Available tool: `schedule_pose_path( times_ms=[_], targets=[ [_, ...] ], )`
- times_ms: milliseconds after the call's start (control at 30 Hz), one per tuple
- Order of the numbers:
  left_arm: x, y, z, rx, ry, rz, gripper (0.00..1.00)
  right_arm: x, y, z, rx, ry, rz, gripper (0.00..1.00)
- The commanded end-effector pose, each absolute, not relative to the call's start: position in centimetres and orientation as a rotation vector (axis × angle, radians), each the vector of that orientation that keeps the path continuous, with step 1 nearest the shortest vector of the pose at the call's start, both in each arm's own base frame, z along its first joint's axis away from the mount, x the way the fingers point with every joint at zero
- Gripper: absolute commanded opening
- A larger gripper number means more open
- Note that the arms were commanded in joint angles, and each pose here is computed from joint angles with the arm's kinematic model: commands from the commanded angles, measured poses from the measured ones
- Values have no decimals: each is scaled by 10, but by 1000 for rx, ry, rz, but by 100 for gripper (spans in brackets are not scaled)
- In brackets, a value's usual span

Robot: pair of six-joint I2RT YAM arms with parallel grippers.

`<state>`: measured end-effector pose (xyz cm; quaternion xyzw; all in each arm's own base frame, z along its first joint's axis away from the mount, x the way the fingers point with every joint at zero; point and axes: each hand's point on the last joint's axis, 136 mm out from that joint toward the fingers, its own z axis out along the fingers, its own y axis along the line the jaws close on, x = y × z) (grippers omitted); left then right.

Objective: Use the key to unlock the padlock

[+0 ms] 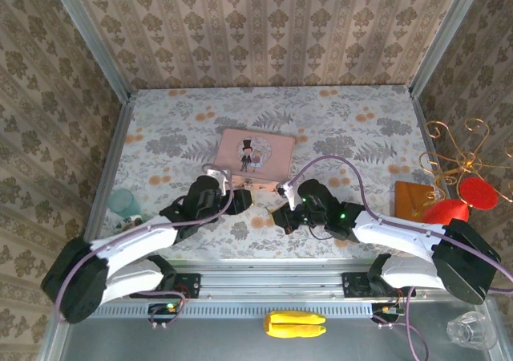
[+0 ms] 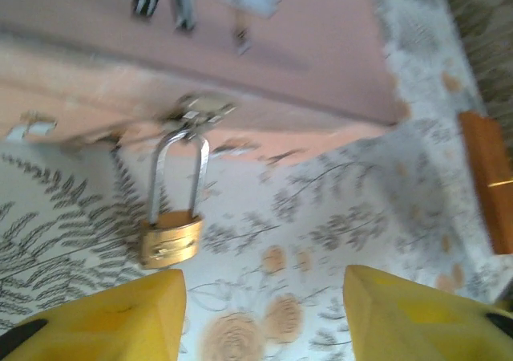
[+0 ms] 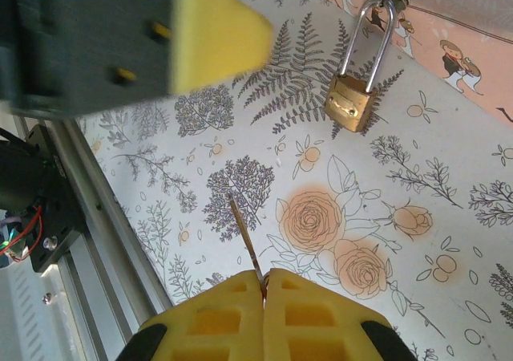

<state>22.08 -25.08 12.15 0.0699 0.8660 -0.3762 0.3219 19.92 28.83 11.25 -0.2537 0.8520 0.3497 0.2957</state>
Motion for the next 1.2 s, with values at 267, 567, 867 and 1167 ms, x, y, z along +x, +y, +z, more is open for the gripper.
schedule_pose_path(
  times_ms=[267,567,867,1167],
  targets=[
    [197,-274,179,396,2074,-1067,54,203,306,138,-714,2164,903,0],
    [186,-295,171,457,2107,-1125,45,201,312,140,-724,2154,896,0],
    [180,-312,160,480,2144,-1188,33,203,312,140,-704,2140,903,0],
    [182,-316,159,474,2154,-1199,14,209,305,137,-651,2155,856,0]
  ],
)
